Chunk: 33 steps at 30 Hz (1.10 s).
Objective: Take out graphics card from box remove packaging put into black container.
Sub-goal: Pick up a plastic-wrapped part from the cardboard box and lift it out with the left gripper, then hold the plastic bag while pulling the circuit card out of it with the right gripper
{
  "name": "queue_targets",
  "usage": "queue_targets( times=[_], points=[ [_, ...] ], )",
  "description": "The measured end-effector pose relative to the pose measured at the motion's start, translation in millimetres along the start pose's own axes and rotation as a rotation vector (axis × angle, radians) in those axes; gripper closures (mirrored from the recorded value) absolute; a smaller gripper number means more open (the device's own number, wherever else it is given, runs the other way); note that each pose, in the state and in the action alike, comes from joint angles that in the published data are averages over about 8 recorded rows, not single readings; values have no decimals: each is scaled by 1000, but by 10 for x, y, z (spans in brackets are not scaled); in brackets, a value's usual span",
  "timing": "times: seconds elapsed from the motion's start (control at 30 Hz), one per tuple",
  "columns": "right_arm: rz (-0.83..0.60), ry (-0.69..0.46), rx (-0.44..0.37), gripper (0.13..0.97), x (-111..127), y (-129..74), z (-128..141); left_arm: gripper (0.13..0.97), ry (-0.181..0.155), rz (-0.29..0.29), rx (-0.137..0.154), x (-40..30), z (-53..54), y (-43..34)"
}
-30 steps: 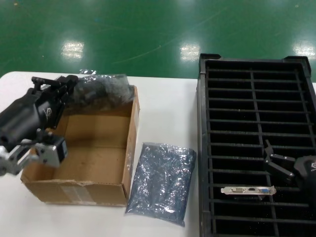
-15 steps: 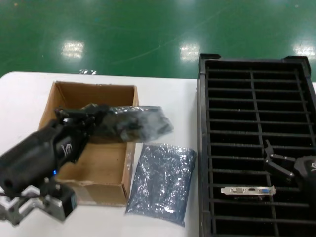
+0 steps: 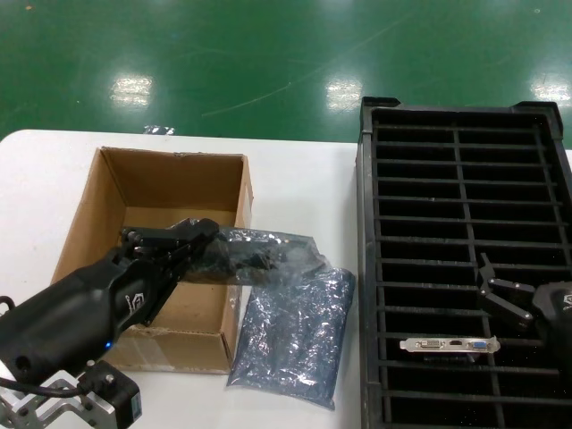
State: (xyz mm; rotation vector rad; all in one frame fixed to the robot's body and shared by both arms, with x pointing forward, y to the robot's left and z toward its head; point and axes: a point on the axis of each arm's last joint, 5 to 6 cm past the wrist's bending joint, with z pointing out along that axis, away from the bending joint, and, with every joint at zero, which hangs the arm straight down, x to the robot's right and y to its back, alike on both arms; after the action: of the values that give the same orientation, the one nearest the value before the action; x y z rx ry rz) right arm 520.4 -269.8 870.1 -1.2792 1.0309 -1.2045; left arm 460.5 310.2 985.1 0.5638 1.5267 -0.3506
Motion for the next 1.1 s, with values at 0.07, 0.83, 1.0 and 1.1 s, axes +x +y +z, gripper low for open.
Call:
queue_targets(
  times=[0.07, 0.83, 1.0, 1.1],
  points=[
    [0, 0, 0, 130, 0, 0, 0, 958, 0, 0, 0, 0, 0, 0],
    [-83, -168, 95, 160, -524, -304, 219, 958, 0, 0, 1, 1, 0, 0],
    [-119, -165, 91, 187, -553, -333, 247, 958, 0, 0, 1, 1, 0, 0],
    [-142, -170, 77, 233, -575, -328, 229, 958, 0, 0, 1, 1, 0, 0]
  ],
)
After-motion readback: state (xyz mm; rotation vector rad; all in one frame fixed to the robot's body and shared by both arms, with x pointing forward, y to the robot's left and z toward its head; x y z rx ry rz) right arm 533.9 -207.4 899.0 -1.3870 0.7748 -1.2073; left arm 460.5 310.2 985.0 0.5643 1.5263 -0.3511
